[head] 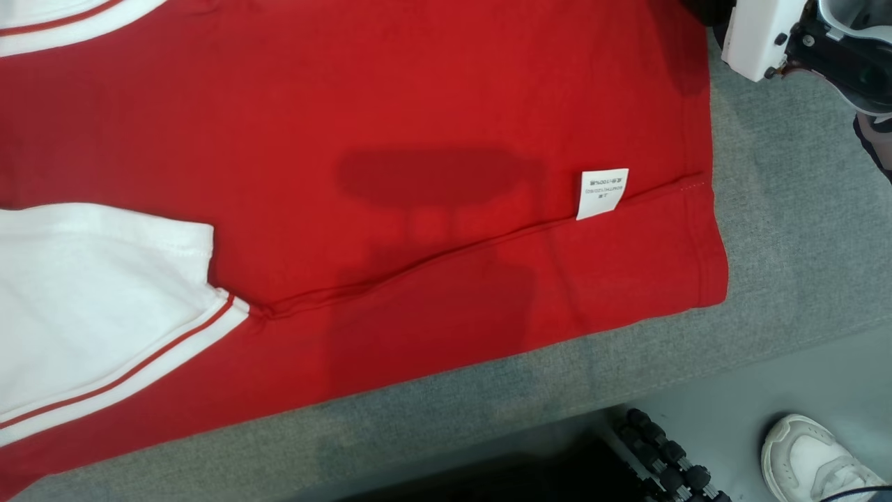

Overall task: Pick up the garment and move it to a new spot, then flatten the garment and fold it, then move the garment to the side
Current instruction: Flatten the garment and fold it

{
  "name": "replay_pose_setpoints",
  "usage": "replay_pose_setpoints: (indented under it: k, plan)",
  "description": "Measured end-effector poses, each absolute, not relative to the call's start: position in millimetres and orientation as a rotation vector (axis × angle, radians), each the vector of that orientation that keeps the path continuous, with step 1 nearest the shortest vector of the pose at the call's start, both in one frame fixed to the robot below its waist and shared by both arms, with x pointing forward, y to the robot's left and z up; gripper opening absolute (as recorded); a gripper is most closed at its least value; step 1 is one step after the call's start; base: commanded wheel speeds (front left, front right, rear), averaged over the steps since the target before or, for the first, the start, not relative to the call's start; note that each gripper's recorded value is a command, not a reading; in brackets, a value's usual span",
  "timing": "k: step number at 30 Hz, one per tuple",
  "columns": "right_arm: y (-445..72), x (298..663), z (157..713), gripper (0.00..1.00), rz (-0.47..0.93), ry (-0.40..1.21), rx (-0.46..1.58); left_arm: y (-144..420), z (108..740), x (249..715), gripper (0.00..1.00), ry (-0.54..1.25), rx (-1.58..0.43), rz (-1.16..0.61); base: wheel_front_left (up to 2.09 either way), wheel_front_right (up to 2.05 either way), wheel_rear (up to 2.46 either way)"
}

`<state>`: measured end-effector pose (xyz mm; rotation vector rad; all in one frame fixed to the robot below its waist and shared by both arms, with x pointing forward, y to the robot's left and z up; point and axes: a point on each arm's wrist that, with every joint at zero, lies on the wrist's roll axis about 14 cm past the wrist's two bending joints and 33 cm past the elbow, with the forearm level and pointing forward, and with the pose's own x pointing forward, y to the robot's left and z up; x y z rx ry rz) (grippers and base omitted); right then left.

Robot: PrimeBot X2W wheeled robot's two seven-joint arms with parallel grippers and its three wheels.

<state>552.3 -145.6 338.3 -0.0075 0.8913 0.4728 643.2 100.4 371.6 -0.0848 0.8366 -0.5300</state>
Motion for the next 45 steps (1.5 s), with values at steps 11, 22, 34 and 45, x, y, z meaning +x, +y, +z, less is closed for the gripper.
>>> replay_pose_setpoints:
  k: [11,22,34,45]
  plan:
    - [-152,556,334,1.0,0.464,0.879,0.001,90,353,658,1.0,0.853,-0.101,-0.537,0.0,0.0,0.0]
    - [-159,560,329,0.13,0.444,0.886,-0.001,86,349,656,0.0,0.884,-0.103,-0.553,0.0,0.0,0.0]
    - [-166,557,332,0.0,0.421,0.901,-0.011,76,365,645,0.0,0.894,-0.126,-0.58,0.0,0.0,0.0]
    - [-162,545,344,0.0,0.443,0.866,-0.047,69,403,638,0.0,0.799,-0.18,-0.594,0.0,0.0,0.0]
